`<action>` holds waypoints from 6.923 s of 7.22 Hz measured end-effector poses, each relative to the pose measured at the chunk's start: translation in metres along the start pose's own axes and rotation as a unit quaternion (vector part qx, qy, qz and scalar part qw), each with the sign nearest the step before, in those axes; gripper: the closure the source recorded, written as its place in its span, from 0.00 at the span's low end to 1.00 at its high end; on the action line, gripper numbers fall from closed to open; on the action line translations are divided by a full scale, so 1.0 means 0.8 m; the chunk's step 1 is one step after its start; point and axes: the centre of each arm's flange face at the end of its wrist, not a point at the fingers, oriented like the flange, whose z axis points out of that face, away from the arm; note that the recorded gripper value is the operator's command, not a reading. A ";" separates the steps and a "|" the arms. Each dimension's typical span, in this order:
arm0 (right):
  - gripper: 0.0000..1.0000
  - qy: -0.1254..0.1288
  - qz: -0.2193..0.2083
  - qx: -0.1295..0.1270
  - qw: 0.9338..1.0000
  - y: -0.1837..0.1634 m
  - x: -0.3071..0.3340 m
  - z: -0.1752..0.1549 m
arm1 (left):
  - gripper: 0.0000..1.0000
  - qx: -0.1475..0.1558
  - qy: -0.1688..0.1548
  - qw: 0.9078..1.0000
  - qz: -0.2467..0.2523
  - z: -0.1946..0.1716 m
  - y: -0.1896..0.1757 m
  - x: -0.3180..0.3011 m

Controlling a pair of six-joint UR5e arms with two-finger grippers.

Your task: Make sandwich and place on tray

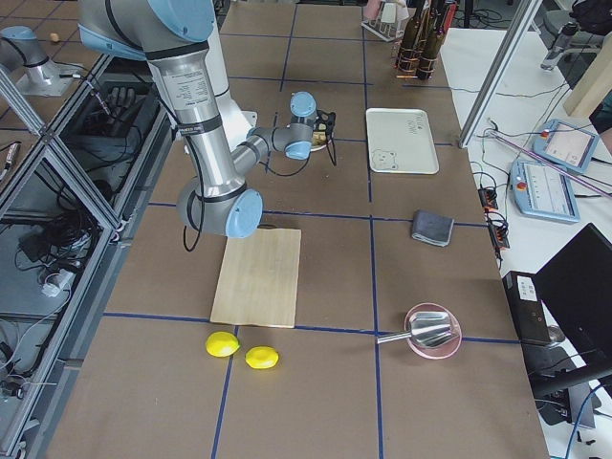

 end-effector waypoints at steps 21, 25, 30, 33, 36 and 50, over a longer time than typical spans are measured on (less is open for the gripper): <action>0.00 0.275 -0.140 -0.030 0.951 -0.245 0.137 -0.380 | 1.00 -0.025 0.128 0.942 -0.309 0.390 -0.003 0.634; 0.00 0.277 -0.137 -0.031 0.950 -0.241 0.149 -0.382 | 1.00 0.066 0.150 0.875 -0.456 0.370 -0.146 0.664; 0.00 0.278 -0.138 -0.034 0.950 -0.239 0.154 -0.382 | 0.57 0.132 0.102 0.811 -0.561 0.456 -0.299 0.611; 0.00 0.278 -0.138 -0.033 0.950 -0.239 0.154 -0.383 | 0.35 0.134 0.097 0.824 -0.542 0.474 -0.300 0.598; 0.00 0.273 -0.130 -0.027 0.953 -0.234 0.171 -0.407 | 0.35 0.120 0.092 0.868 -0.473 0.426 -0.252 0.547; 0.00 0.283 -0.168 -0.050 0.943 -0.244 0.342 -0.612 | 0.00 -0.084 -0.113 0.989 -0.039 -0.087 0.096 -0.091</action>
